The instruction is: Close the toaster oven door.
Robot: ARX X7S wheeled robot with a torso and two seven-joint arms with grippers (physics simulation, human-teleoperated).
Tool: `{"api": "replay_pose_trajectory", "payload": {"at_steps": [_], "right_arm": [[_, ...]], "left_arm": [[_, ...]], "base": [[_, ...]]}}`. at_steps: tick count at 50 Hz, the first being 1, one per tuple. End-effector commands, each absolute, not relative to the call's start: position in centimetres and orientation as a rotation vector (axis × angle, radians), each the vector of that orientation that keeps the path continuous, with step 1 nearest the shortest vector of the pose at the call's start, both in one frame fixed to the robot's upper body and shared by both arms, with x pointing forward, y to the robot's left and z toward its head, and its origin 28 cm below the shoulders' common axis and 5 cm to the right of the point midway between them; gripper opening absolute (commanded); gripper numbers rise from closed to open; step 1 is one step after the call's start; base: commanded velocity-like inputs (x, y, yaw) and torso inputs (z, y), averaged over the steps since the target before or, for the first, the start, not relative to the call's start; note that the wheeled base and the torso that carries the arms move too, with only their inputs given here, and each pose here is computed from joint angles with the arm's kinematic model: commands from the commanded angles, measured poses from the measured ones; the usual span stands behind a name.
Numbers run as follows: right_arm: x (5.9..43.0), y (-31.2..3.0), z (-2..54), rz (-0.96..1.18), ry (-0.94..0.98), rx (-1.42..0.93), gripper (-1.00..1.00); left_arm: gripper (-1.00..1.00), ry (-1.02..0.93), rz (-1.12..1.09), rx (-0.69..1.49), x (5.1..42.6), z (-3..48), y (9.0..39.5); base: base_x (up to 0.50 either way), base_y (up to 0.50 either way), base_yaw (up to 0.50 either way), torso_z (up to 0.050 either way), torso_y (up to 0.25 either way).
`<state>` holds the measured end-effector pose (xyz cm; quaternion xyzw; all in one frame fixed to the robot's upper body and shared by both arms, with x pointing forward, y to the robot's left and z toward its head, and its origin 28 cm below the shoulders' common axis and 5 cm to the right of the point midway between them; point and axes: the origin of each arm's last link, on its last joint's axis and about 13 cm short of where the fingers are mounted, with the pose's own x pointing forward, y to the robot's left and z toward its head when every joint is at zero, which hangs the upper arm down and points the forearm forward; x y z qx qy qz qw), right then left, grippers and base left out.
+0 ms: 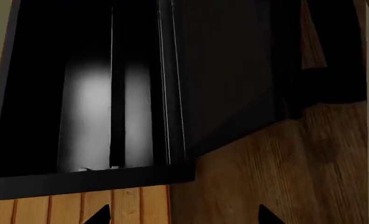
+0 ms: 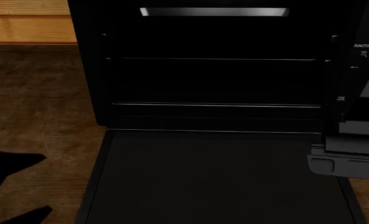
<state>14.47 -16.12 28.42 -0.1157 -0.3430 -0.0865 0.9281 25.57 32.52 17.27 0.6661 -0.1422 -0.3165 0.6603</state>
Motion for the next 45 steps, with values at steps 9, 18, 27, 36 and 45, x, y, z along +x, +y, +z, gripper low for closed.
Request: {"api": "replay_pose_trajectory", "payload": {"at_steps": [9, 18, 27, 36, 45], "right_arm": [[14.3, -16.2, 28.4, -0.187, -0.7, -0.236, 1.0], [14.3, -16.1, 28.6, -0.19, -0.699, -0.243, 1.0], [14.2, -16.3, 28.5, -0.2, -0.698, -0.242, 1.0], [14.0, -16.4, 28.3, -0.208, -0.697, -0.242, 1.0], [13.9, -16.5, 28.4, -0.21, -0.698, -0.242, 1.0]], "left_arm": [[1.0, -0.319, -0.795, 1.566, 28.0, 15.9, 31.7], [1.0, -0.341, -0.815, 1.571, 29.6, 15.4, 31.3], [1.0, -0.363, -0.853, 1.577, 30.8, 14.7, 30.7], [1.0, -0.376, -0.9, 1.58, 30.9, 14.2, 29.7], [1.0, -0.386, -0.933, 1.576, 31.0, 13.7, 29.1]], "base": [[0.0, 0.0, 0.0, 0.0, 0.0], [0.0, 0.0, 0.0, 0.0, 0.0], [0.0, 0.0, 0.0, 0.0, 0.0], [0.0, 0.0, 0.0, 0.0, 0.0], [0.0, 0.0, 0.0, 0.0, 0.0]]}}
